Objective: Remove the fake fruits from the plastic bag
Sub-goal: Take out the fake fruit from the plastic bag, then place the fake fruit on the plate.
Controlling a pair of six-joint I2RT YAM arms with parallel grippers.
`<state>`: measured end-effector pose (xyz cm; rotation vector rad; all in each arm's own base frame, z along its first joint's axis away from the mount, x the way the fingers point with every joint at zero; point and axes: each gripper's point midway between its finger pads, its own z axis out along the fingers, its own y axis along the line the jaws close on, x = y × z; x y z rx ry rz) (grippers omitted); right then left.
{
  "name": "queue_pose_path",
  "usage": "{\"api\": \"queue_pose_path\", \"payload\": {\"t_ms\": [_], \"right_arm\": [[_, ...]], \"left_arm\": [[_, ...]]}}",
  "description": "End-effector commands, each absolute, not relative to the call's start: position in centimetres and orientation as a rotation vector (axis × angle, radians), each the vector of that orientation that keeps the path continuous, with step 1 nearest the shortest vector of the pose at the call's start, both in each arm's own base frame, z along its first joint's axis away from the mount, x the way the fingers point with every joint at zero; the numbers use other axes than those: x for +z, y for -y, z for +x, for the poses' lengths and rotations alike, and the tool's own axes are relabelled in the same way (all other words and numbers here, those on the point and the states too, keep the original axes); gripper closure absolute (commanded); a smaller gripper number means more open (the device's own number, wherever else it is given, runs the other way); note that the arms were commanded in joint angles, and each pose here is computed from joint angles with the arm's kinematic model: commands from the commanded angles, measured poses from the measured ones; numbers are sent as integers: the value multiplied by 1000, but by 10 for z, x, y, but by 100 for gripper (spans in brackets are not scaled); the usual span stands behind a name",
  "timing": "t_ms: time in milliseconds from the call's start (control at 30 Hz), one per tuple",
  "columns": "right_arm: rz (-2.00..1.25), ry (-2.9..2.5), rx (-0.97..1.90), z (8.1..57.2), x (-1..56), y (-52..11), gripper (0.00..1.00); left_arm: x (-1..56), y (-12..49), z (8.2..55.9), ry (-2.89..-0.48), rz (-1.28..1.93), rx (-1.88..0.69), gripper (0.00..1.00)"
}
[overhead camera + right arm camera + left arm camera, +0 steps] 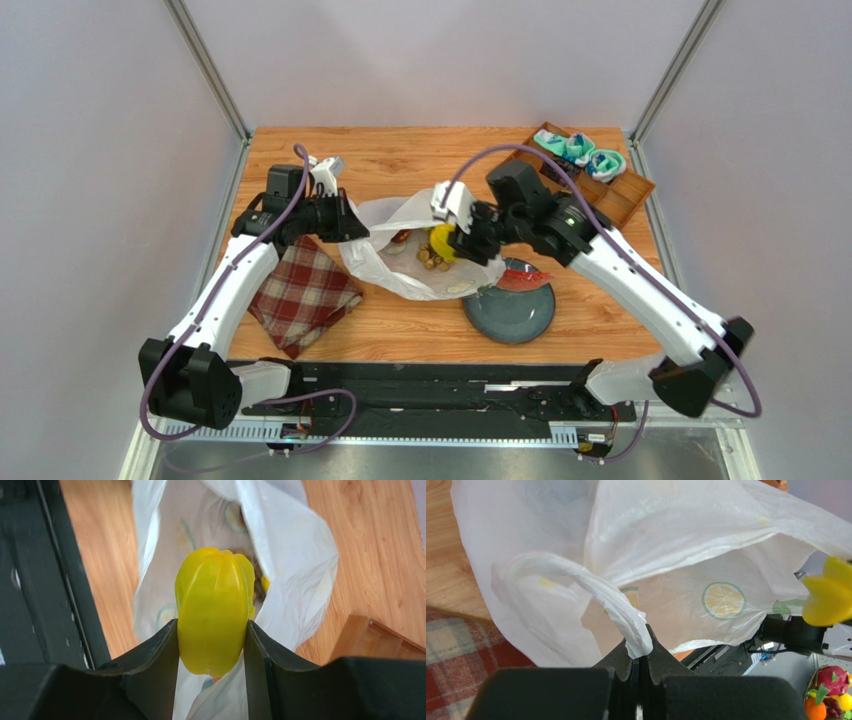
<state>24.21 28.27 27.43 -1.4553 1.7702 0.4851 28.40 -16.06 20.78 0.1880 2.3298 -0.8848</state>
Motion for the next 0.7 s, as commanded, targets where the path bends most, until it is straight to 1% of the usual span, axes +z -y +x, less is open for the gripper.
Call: {"api": "queue_pose_path", "payload": {"t_ms": [0,33,67,133,167,300,367,400,467,667], "right_arm": [[-1762,-1486,492,170,287,-232,82],[-1853,-1400,456,162,282,-223,82],[-1909,-1381,451,142,273,-203,82],[-2017,-1269,417,126,258,-187,82],[-2064,-1243,409,113,240,-173,82],[-2151,-1156,370,98,201,-154,83],[-2187,-1204,309,103,181,-144,83],[-2207,-1273,291,105,162,-137,83],[-2152,-1373,192,124,151,-133,83],[-2123,-1557,127,146,110,-118,82]], "left_arm": [[231,162,305,-2253,214,-867,100],[229,162,306,-2258,211,-864,100],[228,162,307,-2260,211,-863,100],[226,163,307,-2270,207,-865,100],[225,162,307,-2274,205,-864,100],[223,165,307,-2284,219,-886,100],[221,166,307,-2297,217,-890,100],[223,166,308,-2291,224,-889,100],[223,166,310,-2296,227,-886,100],[222,165,311,-2296,228,-876,100]]}}
